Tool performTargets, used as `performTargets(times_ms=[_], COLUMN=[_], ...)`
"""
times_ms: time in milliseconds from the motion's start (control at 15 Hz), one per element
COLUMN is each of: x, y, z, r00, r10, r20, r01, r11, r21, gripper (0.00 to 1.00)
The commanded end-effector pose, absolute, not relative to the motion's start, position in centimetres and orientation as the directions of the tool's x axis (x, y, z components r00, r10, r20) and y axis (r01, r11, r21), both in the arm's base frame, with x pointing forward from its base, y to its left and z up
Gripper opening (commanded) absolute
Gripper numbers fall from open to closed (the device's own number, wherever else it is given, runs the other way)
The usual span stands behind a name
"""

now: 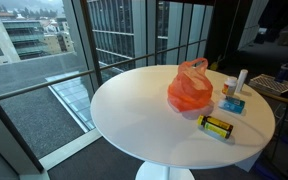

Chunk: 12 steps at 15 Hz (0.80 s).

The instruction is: Pick up the mentos container and put it in the orange plastic bag

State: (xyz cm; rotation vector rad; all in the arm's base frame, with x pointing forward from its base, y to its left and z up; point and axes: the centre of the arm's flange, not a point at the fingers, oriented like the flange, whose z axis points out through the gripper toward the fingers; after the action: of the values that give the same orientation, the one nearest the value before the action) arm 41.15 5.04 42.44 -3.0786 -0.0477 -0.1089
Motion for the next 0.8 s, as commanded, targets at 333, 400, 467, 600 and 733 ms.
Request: performTargets(times_ms=[333, 400, 467, 600, 733], x=[44.7, 44.8, 44.8, 44.8, 44.7], y=[-3.7, -4.3, -4.7, -5.3, -5.4], z=[39.8, 39.5, 39.1, 38.4, 38.1], r00=[0.964, 0.954, 0.944, 0.923, 0.921], r10=[-0.244, -0.281, -0.317, -0.374, -0.381], r20=[0.1, 0.101, 0.097, 0.088, 0.077], r01=[-0.24, -0.277, -0.314, -0.373, -0.381], r11=[-0.969, -0.96, -0.948, -0.927, -0.924], r21=[-0.055, -0.047, -0.041, -0.02, -0.014], gripper=[1.0, 1.0, 1.0, 1.0, 1.0])
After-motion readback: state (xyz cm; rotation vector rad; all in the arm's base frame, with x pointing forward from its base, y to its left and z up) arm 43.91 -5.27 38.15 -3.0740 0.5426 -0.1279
